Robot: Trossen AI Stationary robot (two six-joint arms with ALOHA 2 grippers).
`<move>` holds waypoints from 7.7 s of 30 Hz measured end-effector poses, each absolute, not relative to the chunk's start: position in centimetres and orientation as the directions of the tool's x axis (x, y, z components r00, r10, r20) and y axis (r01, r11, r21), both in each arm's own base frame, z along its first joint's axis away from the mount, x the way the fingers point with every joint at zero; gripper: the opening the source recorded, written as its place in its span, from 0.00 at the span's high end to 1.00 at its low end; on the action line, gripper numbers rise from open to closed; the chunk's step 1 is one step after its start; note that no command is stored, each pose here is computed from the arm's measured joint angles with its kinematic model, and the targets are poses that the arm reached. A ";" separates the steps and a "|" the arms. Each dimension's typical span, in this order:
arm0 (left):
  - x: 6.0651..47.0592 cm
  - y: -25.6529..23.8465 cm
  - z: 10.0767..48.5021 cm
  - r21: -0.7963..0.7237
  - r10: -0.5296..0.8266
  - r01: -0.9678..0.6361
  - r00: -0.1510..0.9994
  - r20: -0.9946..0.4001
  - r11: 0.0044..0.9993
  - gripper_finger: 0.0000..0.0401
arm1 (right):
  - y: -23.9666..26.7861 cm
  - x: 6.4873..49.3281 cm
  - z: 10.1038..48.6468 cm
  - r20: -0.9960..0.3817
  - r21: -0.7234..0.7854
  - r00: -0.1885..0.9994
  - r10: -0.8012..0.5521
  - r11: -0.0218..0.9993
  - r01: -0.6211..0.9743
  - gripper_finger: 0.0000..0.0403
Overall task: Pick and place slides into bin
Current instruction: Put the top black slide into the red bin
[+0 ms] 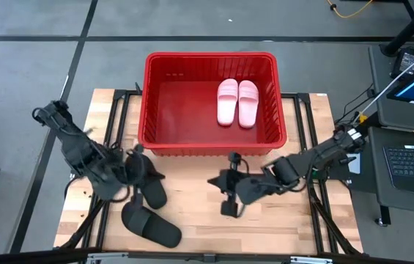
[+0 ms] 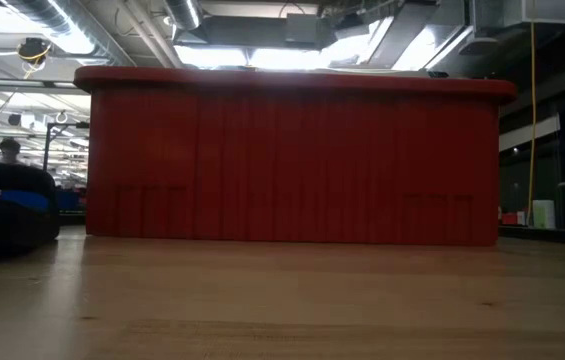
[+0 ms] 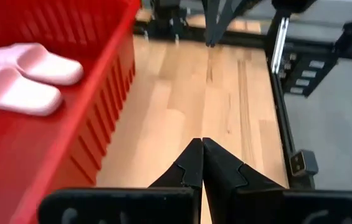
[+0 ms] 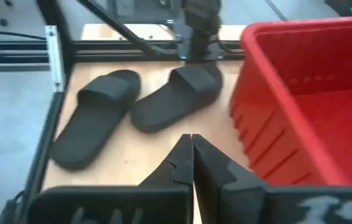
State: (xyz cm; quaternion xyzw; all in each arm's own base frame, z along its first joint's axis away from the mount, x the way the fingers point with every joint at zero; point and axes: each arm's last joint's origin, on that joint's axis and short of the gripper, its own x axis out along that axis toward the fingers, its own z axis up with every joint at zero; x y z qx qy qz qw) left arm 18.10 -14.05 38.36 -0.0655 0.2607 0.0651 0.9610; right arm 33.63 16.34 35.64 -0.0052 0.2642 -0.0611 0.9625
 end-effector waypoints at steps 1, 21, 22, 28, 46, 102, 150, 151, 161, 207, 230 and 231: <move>18.5 -14.6 38.3 -0.088 0.089 -0.158 0.845 -0.527 0.983 1.00 | 16.6 33.3 35.0 -0.495 -0.032 0.862 -0.108 0.994 0.106 0.98; 20.7 -18.7 35.3 0.024 0.223 -0.463 0.380 -0.897 0.886 0.99 | 19.4 28.9 32.2 -0.384 0.036 0.922 0.049 0.999 -0.039 0.95; 20.6 -18.6 35.1 0.051 0.243 -0.477 0.352 -0.904 0.878 0.99 | 19.4 28.9 32.2 -0.383 0.039 0.923 0.050 0.999 -0.038 0.95; 21.0 -19.2 34.3 0.064 0.223 -0.462 0.299 -0.928 0.885 0.99 | 19.5 28.9 32.1 -0.383 0.036 0.922 0.050 0.999 -0.039 0.95; 21.2 -19.1 34.2 0.126 0.283 -0.410 0.348 -0.894 0.903 0.99 | 19.4 28.9 32.1 -0.384 0.030 0.922 0.049 0.999 -0.041 0.95; 20.8 -19.1 33.7 0.145 0.299 -0.430 0.317 -0.900 0.891 0.63 | 19.2 29.1 32.1 -0.385 0.031 0.922 0.042 0.999 -0.033 0.95; 16.1 -20.6 22.7 0.236 0.443 -0.575 0.250 -0.861 0.783 0.63 | 17.2 29.4 27.0 -0.046 0.230 0.992 0.116 0.968 -0.102 0.95; 16.0 -20.5 22.4 0.238 0.442 -0.571 0.251 -0.861 0.786 0.63 | 17.1 29.5 27.0 -0.050 0.223 0.992 0.112 0.970 -0.098 0.95; 15.1 -19.1 20.4 0.370 0.531 -0.531 0.188 -0.826 0.763 0.63 | 15.6 30.2 26.3 -0.112 0.195 0.992 0.057 0.980 -0.034 0.95; 16.1 -14.6 16.5 0.495 0.602 -0.530 0.037 -0.798 0.688 0.96 | 14.2 30.9 26.3 -0.115 0.250 0.993 0.014 0.968 0.015 0.95; 19.1 -18.4 23.4 0.336 0.493 -0.481 0.247 -0.834 0.810 0.99 | 14.4 30.9 26.9 -0.051 0.255 0.995 0.081 0.965 -0.065 0.95; 19.2 -18.5 23.8 0.324 0.491 -0.484 0.268 -0.829 0.813 0.99 | 14.4 30.9 27.0 -0.044 0.250 0.996 0.081 0.966 -0.068 0.95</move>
